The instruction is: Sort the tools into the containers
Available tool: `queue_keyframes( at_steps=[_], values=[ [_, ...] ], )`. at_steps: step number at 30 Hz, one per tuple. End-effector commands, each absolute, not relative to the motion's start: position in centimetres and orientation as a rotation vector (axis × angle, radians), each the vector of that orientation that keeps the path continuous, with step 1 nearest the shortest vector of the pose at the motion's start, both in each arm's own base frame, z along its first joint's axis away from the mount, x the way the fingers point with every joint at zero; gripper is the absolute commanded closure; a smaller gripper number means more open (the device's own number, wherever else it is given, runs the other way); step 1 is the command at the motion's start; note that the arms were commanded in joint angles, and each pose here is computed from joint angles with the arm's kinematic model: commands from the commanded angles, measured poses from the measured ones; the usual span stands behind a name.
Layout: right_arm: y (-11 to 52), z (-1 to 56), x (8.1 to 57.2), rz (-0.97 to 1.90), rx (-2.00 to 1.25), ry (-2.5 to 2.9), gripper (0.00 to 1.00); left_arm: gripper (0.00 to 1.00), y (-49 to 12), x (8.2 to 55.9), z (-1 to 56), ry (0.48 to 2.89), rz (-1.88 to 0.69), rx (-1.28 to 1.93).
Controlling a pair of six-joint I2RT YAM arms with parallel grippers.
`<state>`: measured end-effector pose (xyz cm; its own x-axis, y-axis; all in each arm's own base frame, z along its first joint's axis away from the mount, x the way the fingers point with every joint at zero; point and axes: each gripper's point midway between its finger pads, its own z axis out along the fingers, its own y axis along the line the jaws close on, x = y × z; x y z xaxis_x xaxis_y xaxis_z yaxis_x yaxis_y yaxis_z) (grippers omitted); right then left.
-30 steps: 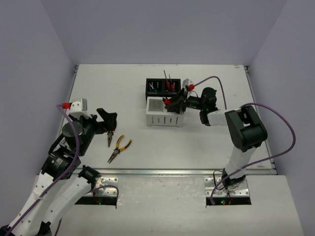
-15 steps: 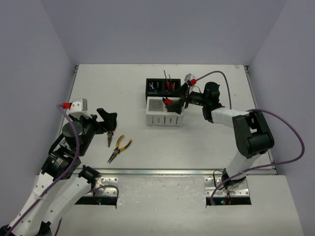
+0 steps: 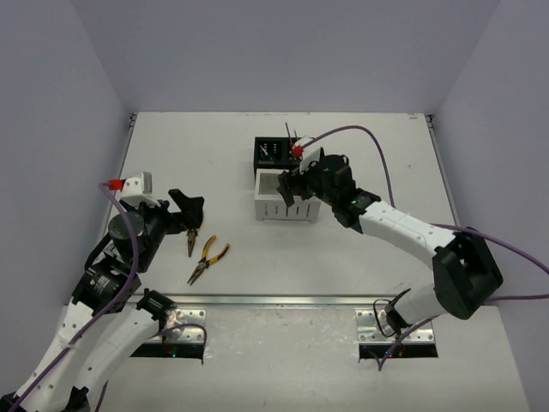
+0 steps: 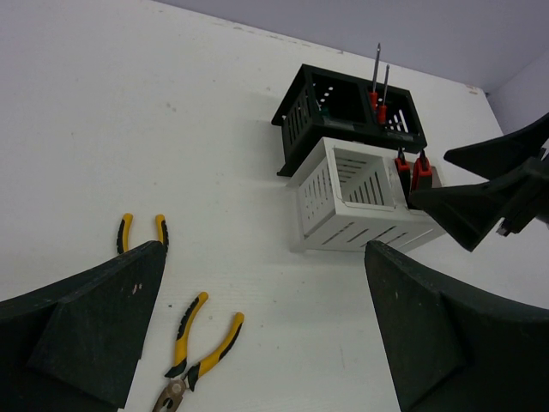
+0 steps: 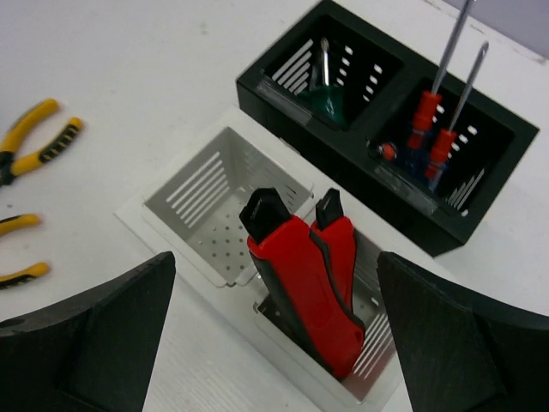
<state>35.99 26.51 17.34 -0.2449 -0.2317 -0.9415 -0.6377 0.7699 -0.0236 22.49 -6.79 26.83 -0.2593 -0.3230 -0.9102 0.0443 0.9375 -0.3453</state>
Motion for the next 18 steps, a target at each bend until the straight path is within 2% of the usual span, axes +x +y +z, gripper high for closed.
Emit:
queue_keyframes(
  at_steps=[1,3,4,8,12,15,18],
  values=[
    [23.3,15.8,37.5,0.06,-0.461,1.949,0.04,0.0,-7.1,22.8,28.0,1.756,-0.375,-0.198],
    [23.6,14.8,38.2,0.006,-0.472,1.991,0.14,0.0,-7.1,22.8,28.0,1.758,-0.374,-0.198],
    [23.9,14.0,38.2,-0.006,-0.491,2.011,0.26,0.0,-7.1,22.8,28.0,1.757,-0.374,-0.198],
    [24.3,14.1,38.4,-0.055,-0.479,2.026,0.49,0.0,-7.0,22.7,28.1,1.749,-0.378,-0.201],
    [23.9,14.6,38.5,-0.099,-0.441,2.009,0.61,0.0,-7.1,22.7,28.1,1.751,-0.382,-0.195],
    [23.9,15.4,38.5,-0.09,-0.422,1.994,0.87,0.0,-7.3,22.7,28.1,1.754,-0.387,-0.189],
    [24.0,16.0,38.5,-0.075,-0.411,1.986,0.87,0.0,-7.3,22.6,28.2,1.751,-0.388,-0.189]
  ],
)
